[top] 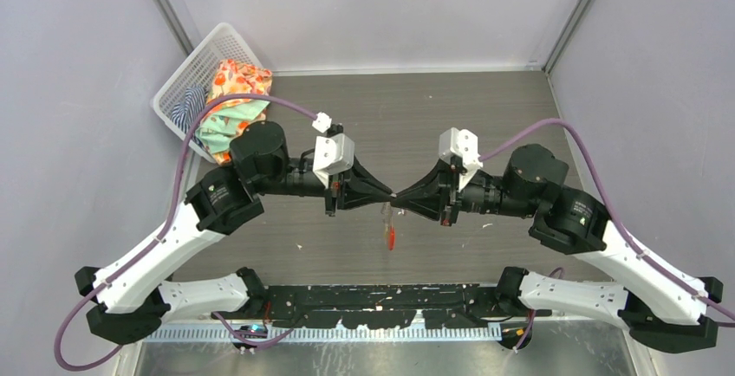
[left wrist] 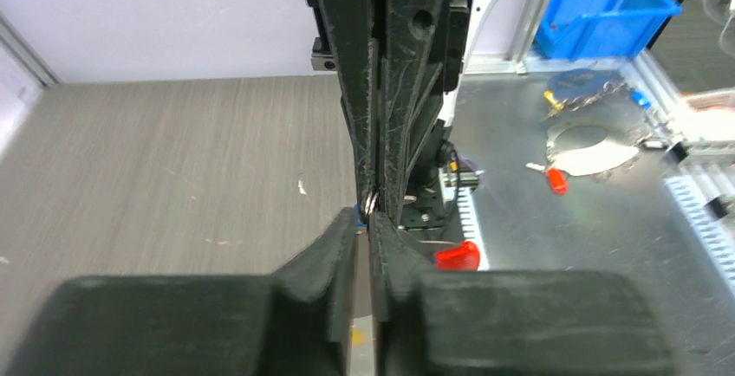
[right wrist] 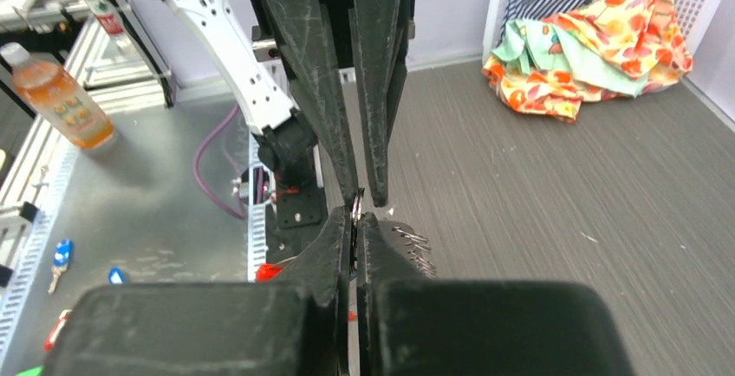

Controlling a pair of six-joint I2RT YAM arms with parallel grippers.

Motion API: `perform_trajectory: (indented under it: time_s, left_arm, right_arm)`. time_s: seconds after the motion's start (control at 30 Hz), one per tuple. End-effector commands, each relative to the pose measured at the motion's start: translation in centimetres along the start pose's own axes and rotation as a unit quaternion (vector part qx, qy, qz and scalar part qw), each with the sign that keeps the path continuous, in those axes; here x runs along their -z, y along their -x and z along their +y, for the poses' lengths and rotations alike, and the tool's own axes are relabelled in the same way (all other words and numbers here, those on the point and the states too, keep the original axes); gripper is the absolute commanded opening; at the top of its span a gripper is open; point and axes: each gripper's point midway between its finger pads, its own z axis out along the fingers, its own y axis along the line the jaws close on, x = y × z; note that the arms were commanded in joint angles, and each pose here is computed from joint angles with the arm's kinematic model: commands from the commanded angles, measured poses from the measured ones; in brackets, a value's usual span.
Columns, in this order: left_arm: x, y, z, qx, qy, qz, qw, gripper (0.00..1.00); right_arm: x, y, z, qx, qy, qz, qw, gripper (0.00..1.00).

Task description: Put the keys on the keyring

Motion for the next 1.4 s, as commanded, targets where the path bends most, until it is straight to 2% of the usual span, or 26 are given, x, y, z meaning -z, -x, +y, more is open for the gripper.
perform_trajectory:
  time_s: [0.0,0.03,0.07,0.17,0.47,0.57,0.63,0.73,0.8,1.03,1.07,1.2,1.37]
  left_arm:
    - [0.9,0.4,0.0,-0.05,0.005,-0.001,0.999,0.24]
    - [0.8,0.1,-0.2,-0.052,-0.003,0.005,0.999,0.32]
    - [0.8,0.0,-0.4,-0.058,-0.01,0.01,0.998,0.35]
    - [0.8,-0.5,-0.4,-0.075,-0.022,0.028,0.997,0.37]
    - [0.6,-1.6,-0.6,-0.085,-0.041,0.056,0.994,0.15]
    - [0.8,-3.0,-1.0,-0.085,-0.055,0.081,0.992,0.11]
    - [0.9,-3.8,-1.2,-0.095,-0.061,0.095,0.989,0.14]
    - [1.0,-4.4,-1.2,-0.098,-0.062,0.103,0.988,0.27]
    - [0.9,-4.3,-1.1,-0.1,-0.061,0.104,0.988,0.29]
    - [0.5,-3.6,-0.2,-0.103,-0.039,0.093,0.99,0.05]
    - [0.5,-3.5,-0.1,-0.104,-0.036,0.092,0.99,0.05]
    - [0.6,-3.4,0.0,-0.105,-0.031,0.092,0.99,0.07]
    - [0.7,-3.0,0.6,-0.117,-0.014,0.09,0.989,0.24]
  right_arm:
    - [0.5,0.3,0.4,0.014,0.012,0.046,0.999,0.01]
    - [0.3,0.0,0.3,0.012,0.013,0.059,0.998,0.01]
    - [0.3,-0.3,0.3,0.011,0.016,0.075,0.997,0.01]
    - [0.0,-0.7,0.5,0.008,0.029,0.109,0.994,0.01]
    - [-1.0,-1.0,0.2,0.004,0.037,0.142,0.989,0.01]
    - [-1.4,-0.6,0.3,0.003,0.041,0.136,0.99,0.01]
    - [-1.5,-0.4,0.3,0.004,0.043,0.136,0.99,0.01]
    - [-1.6,-0.6,0.4,0.002,0.047,0.142,0.989,0.01]
    - [-1.7,-0.8,0.4,0.0,0.05,0.146,0.988,0.01]
    - [-2.0,-0.8,0.6,-0.002,0.058,0.148,0.987,0.01]
    - [-2.0,-0.9,0.6,-0.003,0.058,0.149,0.987,0.01]
    - [-1.9,-1.2,0.6,-0.005,0.058,0.157,0.986,0.01]
    - [-1.8,-1.6,0.4,-0.004,0.053,0.164,0.985,0.01]
